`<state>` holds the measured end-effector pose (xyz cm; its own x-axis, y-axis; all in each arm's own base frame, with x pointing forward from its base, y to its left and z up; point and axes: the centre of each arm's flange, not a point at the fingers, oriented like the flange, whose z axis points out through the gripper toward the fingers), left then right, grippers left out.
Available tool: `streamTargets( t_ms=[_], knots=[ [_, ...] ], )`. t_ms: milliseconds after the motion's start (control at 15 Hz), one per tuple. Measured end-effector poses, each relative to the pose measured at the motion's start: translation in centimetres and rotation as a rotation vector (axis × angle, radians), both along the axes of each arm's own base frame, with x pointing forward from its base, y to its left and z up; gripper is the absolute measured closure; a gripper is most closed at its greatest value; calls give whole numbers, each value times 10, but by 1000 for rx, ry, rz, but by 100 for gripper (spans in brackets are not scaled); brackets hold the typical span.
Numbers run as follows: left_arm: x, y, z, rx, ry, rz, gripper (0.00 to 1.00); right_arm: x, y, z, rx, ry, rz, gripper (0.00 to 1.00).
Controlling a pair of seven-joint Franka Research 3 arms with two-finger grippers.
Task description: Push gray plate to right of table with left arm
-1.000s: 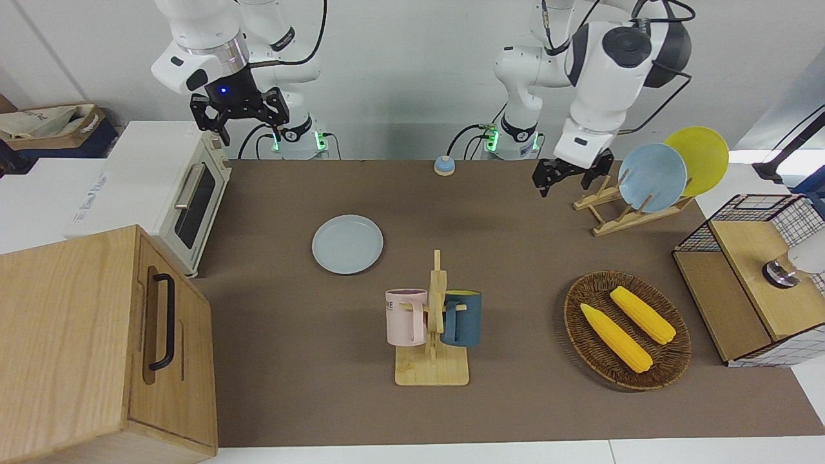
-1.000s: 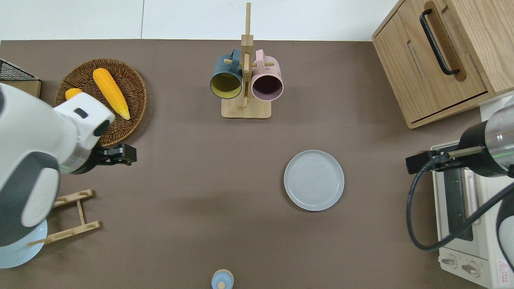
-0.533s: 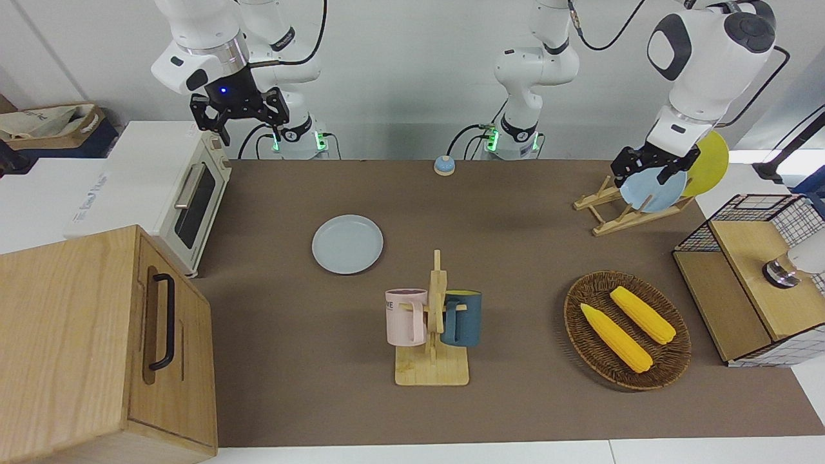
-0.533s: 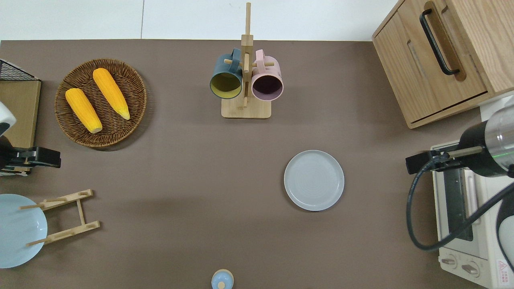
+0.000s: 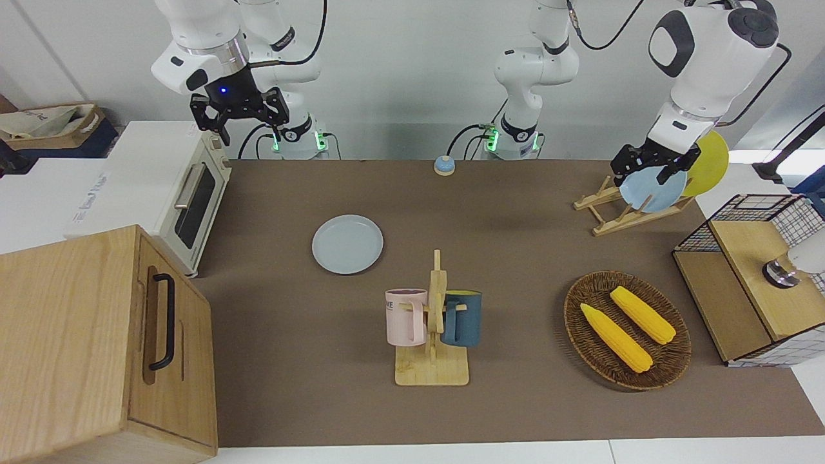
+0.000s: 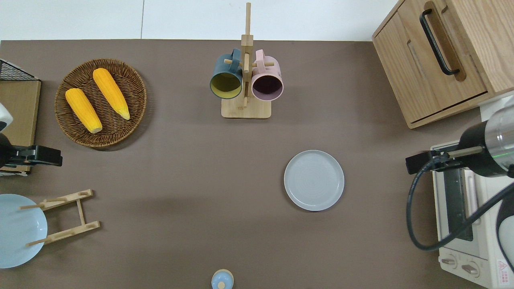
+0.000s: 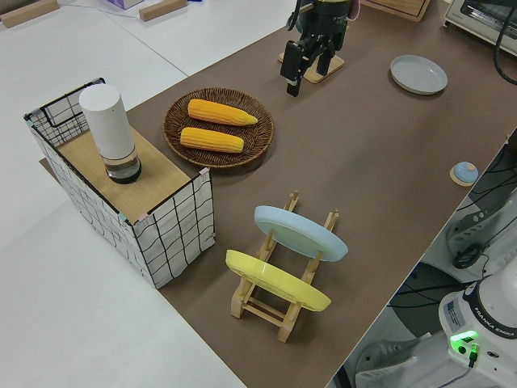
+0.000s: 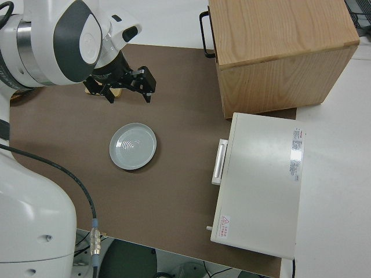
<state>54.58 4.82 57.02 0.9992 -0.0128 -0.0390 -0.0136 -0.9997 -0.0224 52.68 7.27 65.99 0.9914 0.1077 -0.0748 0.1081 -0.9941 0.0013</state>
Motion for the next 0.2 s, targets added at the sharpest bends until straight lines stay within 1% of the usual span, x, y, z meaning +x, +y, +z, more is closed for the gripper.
streamTargets(
  t_ms=[200],
  knots=[
    [0,-2,0,-16,-1,1,0,0,0,0,0,0,0,1]
  ],
)
